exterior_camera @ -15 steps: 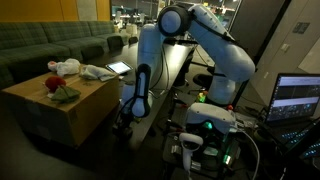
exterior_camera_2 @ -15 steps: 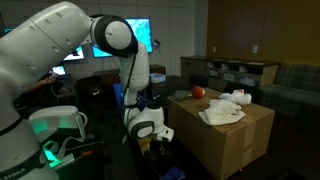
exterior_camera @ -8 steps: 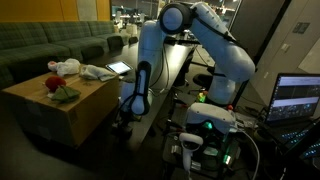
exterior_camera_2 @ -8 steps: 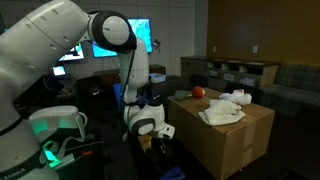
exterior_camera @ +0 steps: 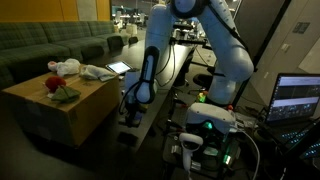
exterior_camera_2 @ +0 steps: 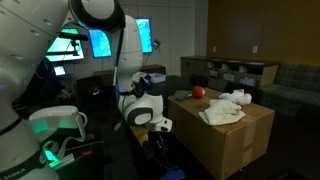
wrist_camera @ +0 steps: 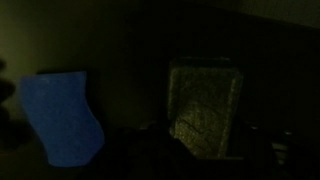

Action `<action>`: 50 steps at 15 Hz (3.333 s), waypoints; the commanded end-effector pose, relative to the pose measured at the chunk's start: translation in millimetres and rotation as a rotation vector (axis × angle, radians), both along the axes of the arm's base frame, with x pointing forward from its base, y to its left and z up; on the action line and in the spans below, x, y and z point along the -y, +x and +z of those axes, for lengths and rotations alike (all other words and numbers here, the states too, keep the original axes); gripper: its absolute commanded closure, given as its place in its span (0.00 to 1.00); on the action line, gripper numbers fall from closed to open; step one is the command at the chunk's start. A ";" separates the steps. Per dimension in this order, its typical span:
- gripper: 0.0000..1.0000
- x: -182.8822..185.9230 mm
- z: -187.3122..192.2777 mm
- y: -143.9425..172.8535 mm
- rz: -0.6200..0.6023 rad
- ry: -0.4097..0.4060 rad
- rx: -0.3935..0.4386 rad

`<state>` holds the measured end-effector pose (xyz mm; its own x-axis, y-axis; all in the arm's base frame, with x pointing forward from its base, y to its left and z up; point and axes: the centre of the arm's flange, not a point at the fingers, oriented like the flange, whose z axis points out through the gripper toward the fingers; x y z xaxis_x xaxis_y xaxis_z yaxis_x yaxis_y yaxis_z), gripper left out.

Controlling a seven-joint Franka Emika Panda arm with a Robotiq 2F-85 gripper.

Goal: Put the objects on the table on to the box and the objects on the box on to the table

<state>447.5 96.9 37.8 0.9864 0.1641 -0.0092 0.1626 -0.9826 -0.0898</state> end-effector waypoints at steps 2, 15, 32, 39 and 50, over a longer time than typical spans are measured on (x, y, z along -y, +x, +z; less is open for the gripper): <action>0.69 20.6 88.5 -19.4 0.045 -0.008 -0.010; 0.69 16.4 267.6 85.3 0.064 -0.045 0.168; 0.69 -36.0 232.8 261.9 0.250 -0.043 0.264; 0.69 -29.8 214.7 284.7 0.240 -0.054 0.247; 0.00 -44.9 259.8 282.3 0.244 -0.067 0.337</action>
